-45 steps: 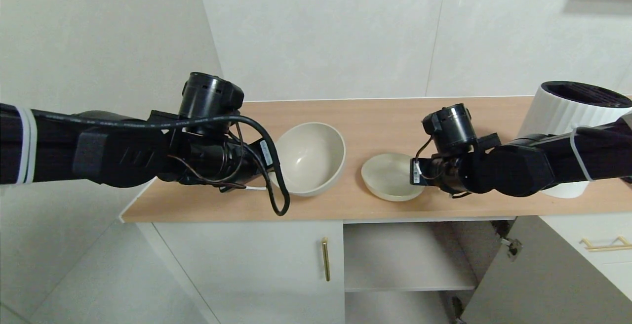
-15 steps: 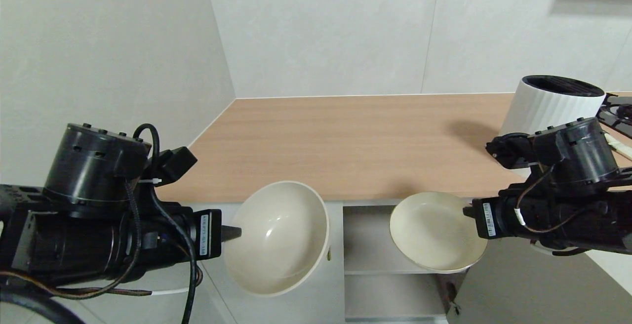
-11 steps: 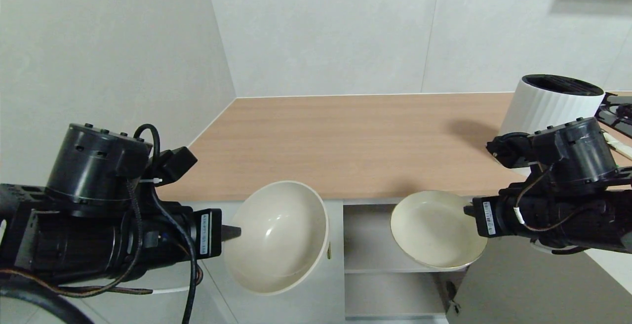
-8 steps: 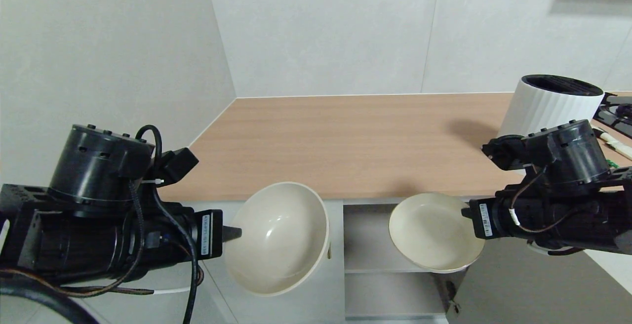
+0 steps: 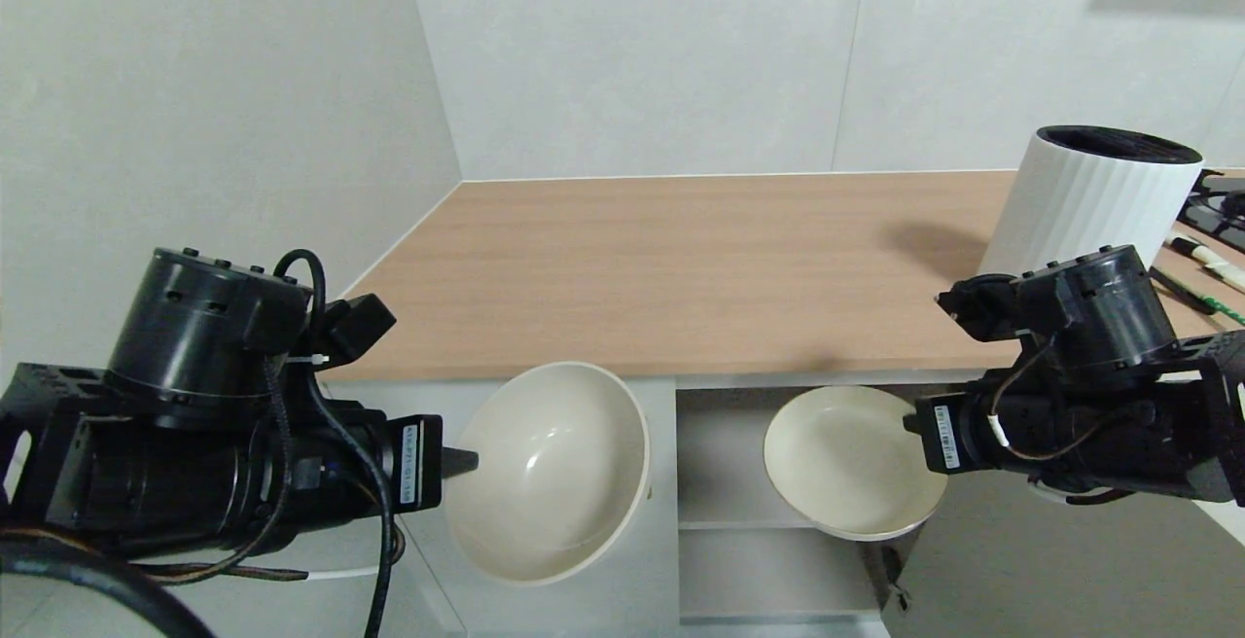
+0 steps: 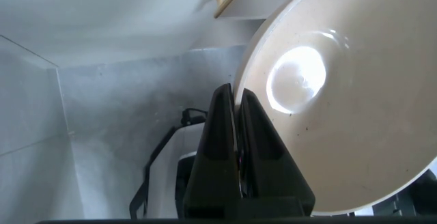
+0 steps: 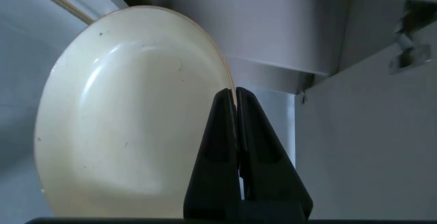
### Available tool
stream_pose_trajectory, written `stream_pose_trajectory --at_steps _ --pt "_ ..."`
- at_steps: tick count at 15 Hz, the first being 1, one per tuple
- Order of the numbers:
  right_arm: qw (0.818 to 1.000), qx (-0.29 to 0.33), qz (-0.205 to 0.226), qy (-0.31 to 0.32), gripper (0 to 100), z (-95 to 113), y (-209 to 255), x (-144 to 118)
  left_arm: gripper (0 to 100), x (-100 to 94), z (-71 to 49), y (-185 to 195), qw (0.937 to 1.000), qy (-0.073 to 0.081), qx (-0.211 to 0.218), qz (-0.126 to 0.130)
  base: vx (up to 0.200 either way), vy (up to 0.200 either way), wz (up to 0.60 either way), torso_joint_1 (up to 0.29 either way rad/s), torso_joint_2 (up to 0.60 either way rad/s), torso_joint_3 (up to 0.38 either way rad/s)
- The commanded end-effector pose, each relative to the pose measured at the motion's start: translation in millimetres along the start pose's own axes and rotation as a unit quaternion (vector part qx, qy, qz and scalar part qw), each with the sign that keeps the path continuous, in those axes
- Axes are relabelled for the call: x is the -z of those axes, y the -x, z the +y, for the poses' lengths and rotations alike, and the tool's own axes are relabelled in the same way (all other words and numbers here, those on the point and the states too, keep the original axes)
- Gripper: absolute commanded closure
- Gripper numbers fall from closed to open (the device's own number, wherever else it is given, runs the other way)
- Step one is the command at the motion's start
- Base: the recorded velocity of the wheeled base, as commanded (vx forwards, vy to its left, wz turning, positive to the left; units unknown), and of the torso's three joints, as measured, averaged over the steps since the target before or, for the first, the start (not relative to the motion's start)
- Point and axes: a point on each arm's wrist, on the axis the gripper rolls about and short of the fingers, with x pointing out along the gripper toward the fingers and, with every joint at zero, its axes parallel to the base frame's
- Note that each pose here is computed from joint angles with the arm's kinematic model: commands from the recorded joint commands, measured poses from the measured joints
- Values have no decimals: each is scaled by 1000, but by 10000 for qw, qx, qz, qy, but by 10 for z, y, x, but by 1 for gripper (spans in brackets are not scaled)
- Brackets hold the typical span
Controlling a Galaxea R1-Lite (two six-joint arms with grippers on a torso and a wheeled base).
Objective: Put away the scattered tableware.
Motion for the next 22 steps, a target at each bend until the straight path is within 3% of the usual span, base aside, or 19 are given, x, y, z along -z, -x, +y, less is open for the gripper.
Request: stream_pose_trajectory --at_steps 1,16,22 --pt "10000 4 28 10 100 3 -14 8 100 3 2 -10 10000 4 -10 19 0 0 0 -183 466 266" --pt "10000 6 36 4 100 4 -36 18 100 3 2 -10 10000 4 -10 19 0 0 0 -157 471 303" --pt "10000 18 87 21 100 8 -72 31 100 3 2 -10 10000 4 -10 19 0 0 0 -22 92 72"
